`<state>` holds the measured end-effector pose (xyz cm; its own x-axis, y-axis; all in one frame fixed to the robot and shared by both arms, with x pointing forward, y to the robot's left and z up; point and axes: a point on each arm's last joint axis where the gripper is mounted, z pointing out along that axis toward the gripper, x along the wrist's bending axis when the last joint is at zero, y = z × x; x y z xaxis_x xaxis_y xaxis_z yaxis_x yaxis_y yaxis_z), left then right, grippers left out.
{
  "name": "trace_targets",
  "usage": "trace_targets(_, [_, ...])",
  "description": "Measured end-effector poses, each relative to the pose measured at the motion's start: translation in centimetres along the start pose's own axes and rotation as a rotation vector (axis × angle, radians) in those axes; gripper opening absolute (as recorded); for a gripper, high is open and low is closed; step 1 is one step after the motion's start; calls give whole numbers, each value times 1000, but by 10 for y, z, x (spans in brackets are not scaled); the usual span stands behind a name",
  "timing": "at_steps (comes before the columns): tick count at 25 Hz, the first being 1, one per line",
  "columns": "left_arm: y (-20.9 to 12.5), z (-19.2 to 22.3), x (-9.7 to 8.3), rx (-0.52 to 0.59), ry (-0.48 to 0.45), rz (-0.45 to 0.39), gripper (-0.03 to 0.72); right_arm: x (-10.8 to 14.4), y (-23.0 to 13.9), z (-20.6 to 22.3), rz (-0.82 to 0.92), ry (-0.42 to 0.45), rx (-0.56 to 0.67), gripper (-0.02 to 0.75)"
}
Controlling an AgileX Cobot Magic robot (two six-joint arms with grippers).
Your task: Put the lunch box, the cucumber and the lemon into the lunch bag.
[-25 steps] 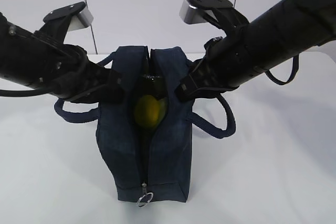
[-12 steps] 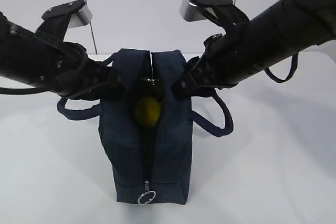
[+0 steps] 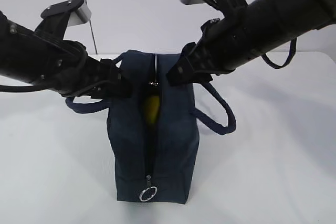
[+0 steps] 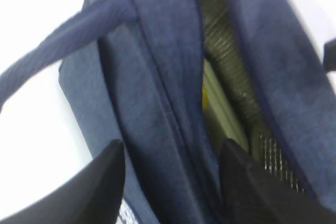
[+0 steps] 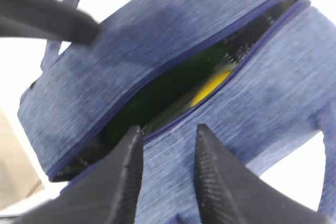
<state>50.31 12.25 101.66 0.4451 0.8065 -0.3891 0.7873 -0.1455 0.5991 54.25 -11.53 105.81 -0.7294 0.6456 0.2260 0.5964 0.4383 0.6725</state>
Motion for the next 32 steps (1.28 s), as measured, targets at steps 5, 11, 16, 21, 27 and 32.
trace_targets(5, [6, -10, -3, -59, 4, 22, 417, 2, 1, -3, -41, 13, 37, 240])
trace_targets(11, [7, -17, -6, -70, -1, 56, 417, 4, 0, -9, -80, 8, 66, 241])
trace_targets(16, [9, -28, -10, -95, -9, 127, 417, 8, -3, -24, -95, -11, 113, 241])
trace_targets(21, [11, -40, -15, -132, -17, 162, 417, 17, -1, -41, -103, -14, 99, 241])
trace_targets(27, [-2, -47, -13, -153, -11, 136, 417, 24, 1, -55, -95, -15, 73, 241])
trace_targets(32, [-26, -66, -7, -219, 19, 109, 417, 29, -2, -60, -66, 7, 43, 241])
